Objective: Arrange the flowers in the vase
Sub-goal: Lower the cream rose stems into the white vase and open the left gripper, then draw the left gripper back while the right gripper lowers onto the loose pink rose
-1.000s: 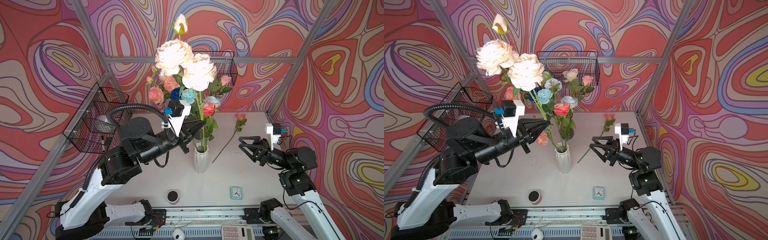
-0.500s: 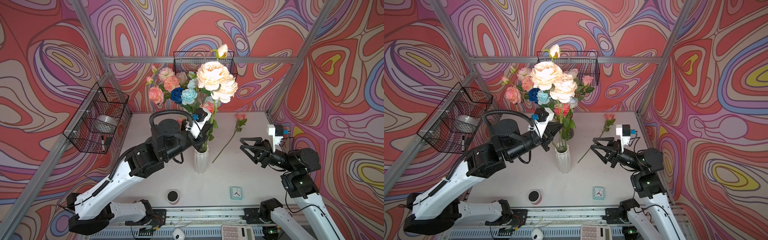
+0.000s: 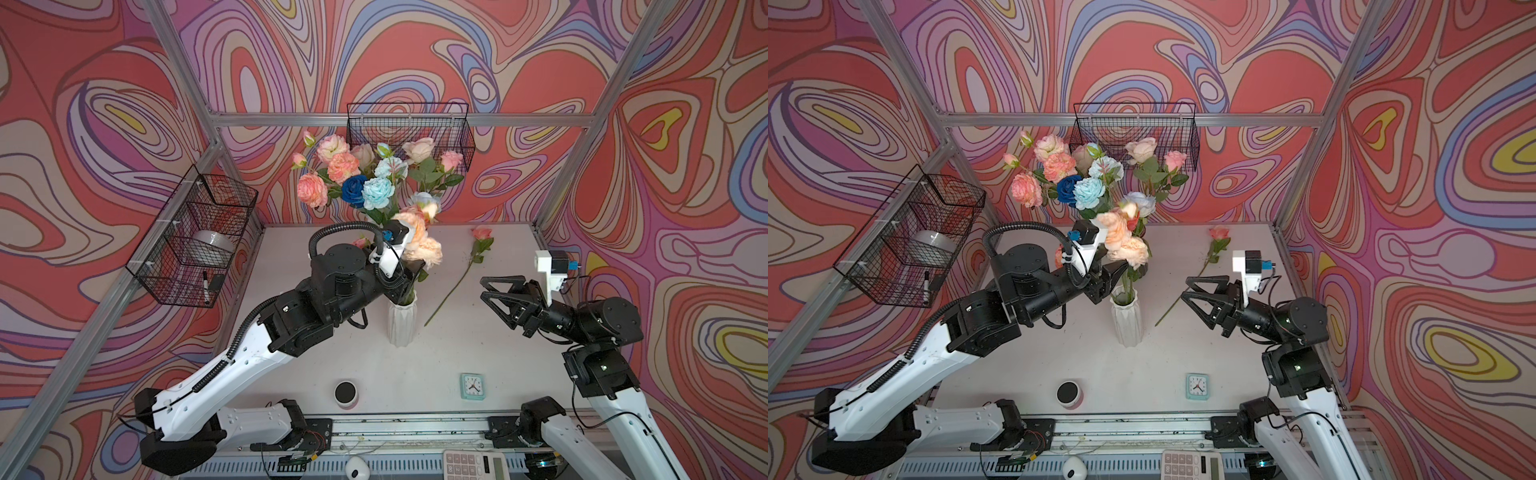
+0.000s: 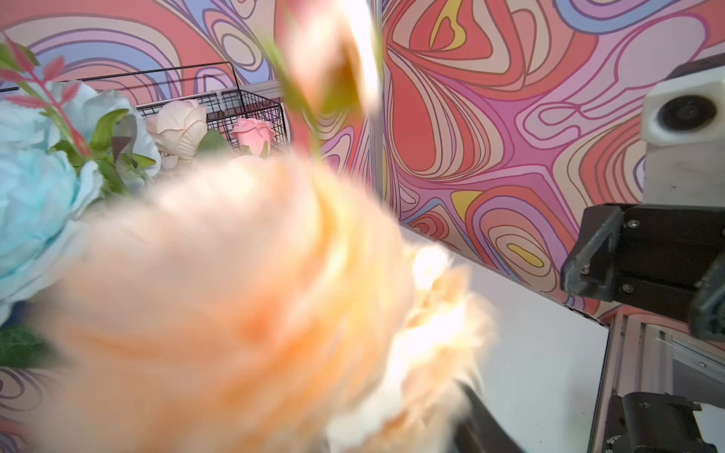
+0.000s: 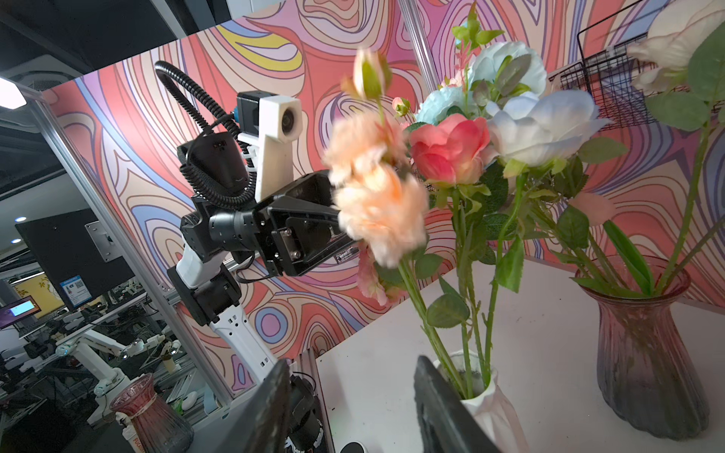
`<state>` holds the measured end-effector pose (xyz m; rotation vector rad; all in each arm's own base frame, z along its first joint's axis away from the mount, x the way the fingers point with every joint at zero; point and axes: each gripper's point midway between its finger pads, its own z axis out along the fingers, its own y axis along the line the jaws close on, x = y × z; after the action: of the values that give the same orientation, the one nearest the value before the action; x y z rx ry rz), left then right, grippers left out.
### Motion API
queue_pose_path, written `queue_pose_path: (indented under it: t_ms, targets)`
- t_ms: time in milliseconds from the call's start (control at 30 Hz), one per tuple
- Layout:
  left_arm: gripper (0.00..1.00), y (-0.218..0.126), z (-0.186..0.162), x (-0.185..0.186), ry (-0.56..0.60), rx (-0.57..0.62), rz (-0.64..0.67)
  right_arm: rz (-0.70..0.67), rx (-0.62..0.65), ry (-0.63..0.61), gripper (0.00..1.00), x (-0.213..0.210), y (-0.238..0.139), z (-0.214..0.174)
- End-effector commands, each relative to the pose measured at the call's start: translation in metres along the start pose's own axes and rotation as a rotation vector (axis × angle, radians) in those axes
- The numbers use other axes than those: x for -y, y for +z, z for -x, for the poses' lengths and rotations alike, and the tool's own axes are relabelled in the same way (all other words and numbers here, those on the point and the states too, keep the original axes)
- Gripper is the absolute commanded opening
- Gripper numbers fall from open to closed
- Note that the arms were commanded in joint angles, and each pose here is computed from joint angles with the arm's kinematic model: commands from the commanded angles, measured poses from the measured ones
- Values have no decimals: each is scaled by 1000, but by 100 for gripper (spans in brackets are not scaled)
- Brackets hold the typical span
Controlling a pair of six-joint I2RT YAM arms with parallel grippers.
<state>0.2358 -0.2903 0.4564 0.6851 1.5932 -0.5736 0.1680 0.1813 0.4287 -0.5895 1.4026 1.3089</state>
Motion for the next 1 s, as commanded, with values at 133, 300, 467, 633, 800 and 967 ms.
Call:
queue_pose_path:
  t_ms: [133, 300, 467, 633, 800, 967]
  targets:
    - [66, -39, 42, -9, -116, 148, 5, -33, 16, 1, 54, 2, 0, 6]
    - [75, -83, 83, 4, -215, 340, -141, -128, 28, 54, 55, 25, -2, -2]
    - [84, -125, 105, 14, -268, 495, -265, -467, 50, 200, 55, 102, -16, -27]
    - [85, -135, 74, 0, -294, 464, -199, -778, -10, 420, 53, 187, -34, -87]
    - [86, -141, 9, -26, -358, 414, -57, -869, -52, 539, 51, 232, -33, -128]
    - [87, -142, -63, -50, -458, 353, 79, -1055, -113, 582, 52, 276, -45, -155]
